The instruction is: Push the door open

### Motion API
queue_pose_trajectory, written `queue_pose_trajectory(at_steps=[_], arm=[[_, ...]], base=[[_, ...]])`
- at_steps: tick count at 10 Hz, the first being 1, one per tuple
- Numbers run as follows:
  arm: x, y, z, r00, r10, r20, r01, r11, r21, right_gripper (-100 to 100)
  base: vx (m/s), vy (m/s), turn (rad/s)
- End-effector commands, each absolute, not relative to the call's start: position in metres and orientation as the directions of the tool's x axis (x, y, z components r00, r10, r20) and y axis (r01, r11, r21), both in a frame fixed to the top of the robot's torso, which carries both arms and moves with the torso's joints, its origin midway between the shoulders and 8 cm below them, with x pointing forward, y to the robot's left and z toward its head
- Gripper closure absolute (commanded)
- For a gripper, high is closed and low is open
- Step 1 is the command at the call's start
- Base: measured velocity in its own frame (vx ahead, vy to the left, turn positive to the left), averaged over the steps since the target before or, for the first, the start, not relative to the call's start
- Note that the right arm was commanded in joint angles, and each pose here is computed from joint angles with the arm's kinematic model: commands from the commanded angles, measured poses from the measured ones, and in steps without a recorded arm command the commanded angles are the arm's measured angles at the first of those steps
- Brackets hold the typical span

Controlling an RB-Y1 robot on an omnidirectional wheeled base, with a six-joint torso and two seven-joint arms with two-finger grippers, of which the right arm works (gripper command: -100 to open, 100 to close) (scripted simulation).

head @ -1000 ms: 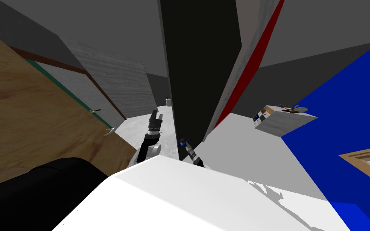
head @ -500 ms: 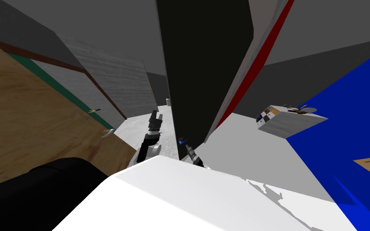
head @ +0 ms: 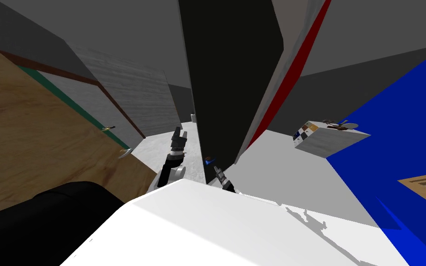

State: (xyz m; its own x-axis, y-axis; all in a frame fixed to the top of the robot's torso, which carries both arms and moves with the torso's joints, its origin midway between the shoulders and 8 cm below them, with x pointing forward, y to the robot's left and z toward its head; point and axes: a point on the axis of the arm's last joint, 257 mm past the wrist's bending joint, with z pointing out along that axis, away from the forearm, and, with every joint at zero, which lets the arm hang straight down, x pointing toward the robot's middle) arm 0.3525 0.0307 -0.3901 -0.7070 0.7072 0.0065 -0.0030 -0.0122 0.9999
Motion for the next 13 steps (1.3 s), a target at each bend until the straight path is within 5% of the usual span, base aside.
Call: queue_pose_trajectory(at_steps=[1, 4, 13], arm=[[0.358, 0.028, -0.391, -0.696, 0.718, 0.004, -0.001, -0.007, 1.000, -100], [0.364, 0.023, -0.391, -0.683, 0.730, 0.001, -0.001, -0.003, 1.000, -100], [0.369, 0.022, -0.391, -0.666, 0.746, -0.002, -0.008, -0.005, 1.000, -100]], base=[[-0.208, -0.074, -0.109], [-0.176, -0.045, -0.060], [0.129, 0.109, 0.025]])
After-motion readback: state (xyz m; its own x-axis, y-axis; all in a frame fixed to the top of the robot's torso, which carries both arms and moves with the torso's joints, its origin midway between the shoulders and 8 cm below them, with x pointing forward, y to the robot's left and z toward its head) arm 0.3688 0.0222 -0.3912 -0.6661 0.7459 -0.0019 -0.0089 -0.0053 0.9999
